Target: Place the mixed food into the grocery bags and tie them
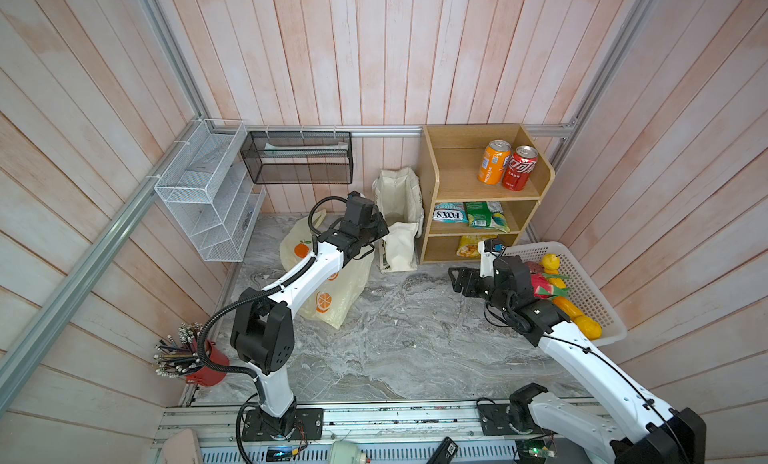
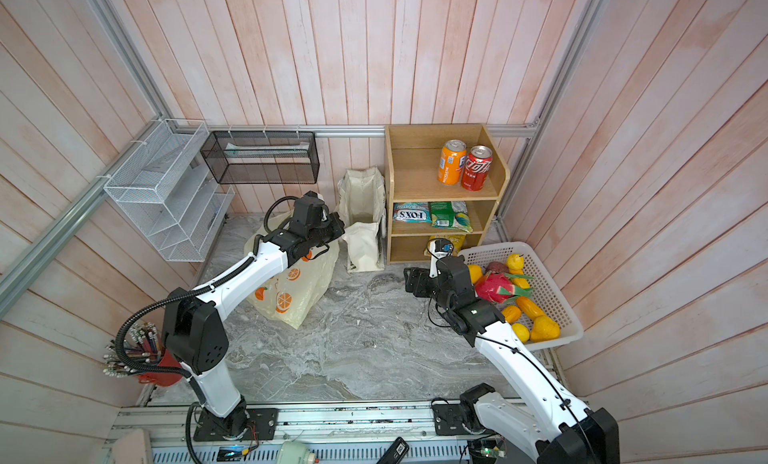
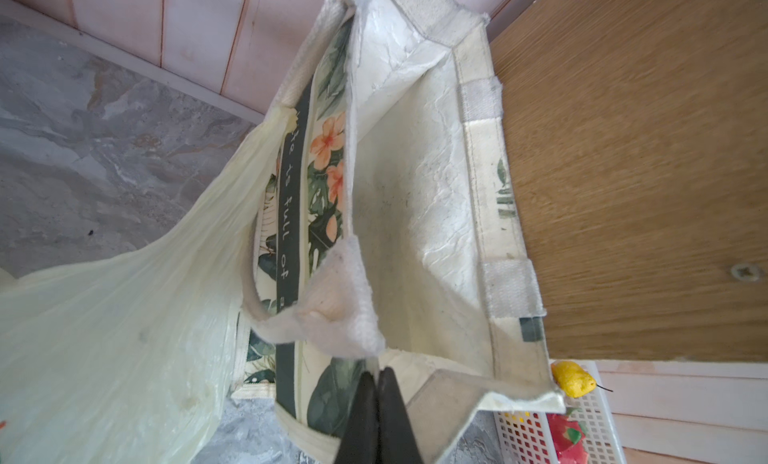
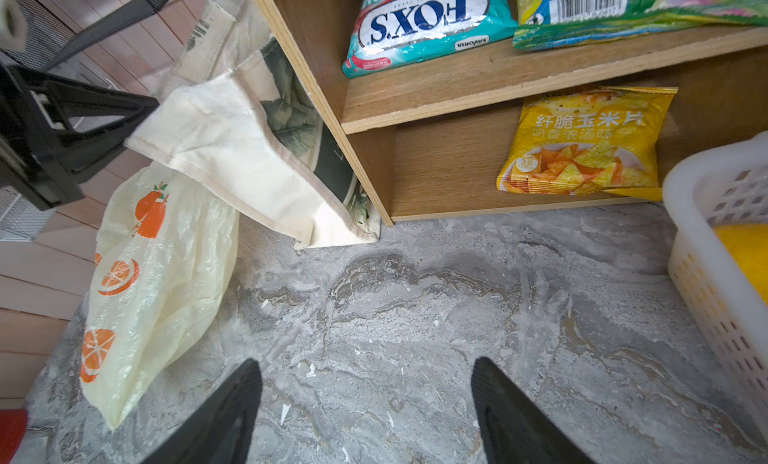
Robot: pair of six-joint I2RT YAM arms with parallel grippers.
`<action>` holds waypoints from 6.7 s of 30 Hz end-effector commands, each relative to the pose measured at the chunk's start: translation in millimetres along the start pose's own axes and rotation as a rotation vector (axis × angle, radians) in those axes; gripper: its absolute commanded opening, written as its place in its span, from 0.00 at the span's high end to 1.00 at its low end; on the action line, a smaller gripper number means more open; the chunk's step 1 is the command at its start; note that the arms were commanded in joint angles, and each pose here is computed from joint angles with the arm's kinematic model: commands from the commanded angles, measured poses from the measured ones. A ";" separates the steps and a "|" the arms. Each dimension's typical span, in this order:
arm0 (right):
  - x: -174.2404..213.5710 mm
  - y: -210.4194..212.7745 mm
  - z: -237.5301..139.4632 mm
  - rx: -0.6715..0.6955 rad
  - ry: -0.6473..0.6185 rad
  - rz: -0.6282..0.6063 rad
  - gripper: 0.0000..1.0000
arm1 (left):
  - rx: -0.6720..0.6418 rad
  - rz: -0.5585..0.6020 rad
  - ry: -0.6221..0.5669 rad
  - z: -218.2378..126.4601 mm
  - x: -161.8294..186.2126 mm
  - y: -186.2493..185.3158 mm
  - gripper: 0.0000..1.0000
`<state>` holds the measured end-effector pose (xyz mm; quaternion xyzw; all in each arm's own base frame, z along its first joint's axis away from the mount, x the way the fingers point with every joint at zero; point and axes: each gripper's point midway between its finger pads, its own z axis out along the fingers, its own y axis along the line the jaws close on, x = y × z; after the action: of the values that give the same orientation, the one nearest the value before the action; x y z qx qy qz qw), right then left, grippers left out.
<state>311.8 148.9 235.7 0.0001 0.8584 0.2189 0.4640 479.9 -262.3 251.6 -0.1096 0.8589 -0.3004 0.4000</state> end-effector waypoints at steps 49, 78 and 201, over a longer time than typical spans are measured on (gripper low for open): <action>-48.6 47.6 91.2 0.008 0.097 -0.137 0.15 | -0.138 -0.035 0.282 -179.2 211.9 143.1 0.26; -28.0 62.7 90.7 -0.078 0.174 -0.151 0.32 | -0.144 -0.035 0.023 -118.0 24.1 173.9 0.23; -317.2 -83.8 -54.0 0.134 -0.489 -0.001 0.15 | 0.367 0.265 0.242 -103.5 125.2 -47.5 1.00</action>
<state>462.3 -13.9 466.7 0.1091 0.7458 0.1558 0.6384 316.9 -300.7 245.8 0.0969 0.8555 -0.3856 0.3316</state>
